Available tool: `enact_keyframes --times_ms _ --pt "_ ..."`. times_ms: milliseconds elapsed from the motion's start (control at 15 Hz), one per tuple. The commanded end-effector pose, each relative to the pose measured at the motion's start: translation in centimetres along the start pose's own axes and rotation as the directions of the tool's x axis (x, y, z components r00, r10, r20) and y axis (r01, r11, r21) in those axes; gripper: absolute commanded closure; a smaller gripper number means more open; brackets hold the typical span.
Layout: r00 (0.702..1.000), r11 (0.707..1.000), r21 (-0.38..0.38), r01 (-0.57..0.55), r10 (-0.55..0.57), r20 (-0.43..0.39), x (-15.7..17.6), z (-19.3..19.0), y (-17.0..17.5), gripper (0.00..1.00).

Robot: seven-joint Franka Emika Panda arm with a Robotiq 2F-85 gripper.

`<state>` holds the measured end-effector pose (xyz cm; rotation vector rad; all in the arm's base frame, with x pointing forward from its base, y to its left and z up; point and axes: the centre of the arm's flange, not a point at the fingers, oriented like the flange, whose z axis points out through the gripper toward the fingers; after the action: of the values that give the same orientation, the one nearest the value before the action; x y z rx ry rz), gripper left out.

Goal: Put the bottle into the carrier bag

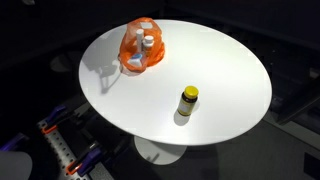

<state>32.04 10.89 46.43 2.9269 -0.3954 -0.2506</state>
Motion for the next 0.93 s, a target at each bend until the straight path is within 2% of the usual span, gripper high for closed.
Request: enact_keyframes --times_ms 0,600,867 --pt "0.999 0.999 -0.039 -0.036 0.035 -0.033 2.4 -2.4 1.4 0.0" --pt "0.98 0.995 -0.046 -0.09 0.08 -0.18 9.4 -3.0 6.4 0.0" --pt "0.969 0.993 0.006 -0.12 0.118 -0.218 12.6 -2.0 8.9 0.0"
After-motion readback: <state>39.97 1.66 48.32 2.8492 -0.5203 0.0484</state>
